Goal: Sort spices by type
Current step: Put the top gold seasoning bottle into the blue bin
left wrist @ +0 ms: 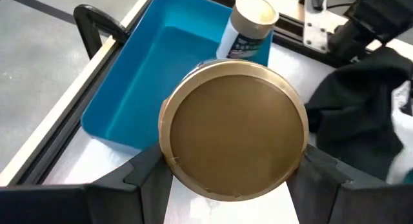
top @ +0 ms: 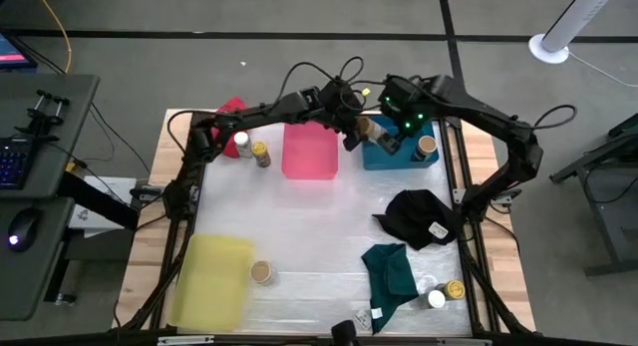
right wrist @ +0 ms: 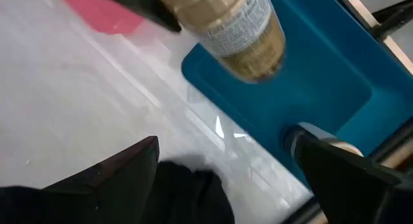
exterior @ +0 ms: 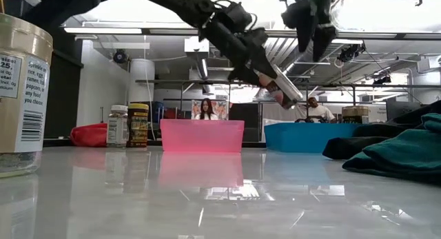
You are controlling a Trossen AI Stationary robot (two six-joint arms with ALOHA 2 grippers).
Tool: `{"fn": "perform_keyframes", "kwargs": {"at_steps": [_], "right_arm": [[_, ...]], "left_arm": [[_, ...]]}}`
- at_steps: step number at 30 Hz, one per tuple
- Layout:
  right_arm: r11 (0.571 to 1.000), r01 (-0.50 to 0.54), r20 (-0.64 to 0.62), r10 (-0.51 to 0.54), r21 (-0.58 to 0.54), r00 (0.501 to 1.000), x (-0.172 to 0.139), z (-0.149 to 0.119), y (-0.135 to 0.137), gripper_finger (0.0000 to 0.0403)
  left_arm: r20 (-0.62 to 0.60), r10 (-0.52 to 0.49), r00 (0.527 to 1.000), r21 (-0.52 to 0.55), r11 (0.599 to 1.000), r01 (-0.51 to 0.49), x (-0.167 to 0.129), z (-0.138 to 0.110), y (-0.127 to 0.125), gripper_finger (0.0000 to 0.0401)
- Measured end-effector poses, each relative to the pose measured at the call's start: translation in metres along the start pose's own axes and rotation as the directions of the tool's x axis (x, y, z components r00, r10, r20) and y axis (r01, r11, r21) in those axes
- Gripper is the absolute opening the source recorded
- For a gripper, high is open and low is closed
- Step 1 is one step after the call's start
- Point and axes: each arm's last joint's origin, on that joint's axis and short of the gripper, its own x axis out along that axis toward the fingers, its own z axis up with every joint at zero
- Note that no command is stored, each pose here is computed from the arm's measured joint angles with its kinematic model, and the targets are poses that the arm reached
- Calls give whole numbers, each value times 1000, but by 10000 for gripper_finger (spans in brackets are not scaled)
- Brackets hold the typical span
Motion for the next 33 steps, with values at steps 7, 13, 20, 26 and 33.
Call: {"fn": "perform_keyframes", "kwargs": {"at_steps": [7,13,20,26,33], "right_arm": [[985,66,68,-78,162,995,39,-13,-25,360],[881,-9,226,-111,474,968,59,-17,-48,304],[808,-83,260,-89,583,961,89,-11,-50,110],[795,-81,248,-89,601,965,98,-7,-50,19],[783,-72,204,-71,617,976,112,-2,-49,5]], "left_arm": [[-21,4,1000,-4,1000,-4,29,-14,0,221],[-18,0,1000,20,1000,0,45,-21,-1,221],[-13,53,999,83,995,-51,53,-24,-7,221],[-7,110,994,142,984,-108,54,-24,-8,221],[-13,121,993,152,981,-118,58,-27,-6,222]]}}
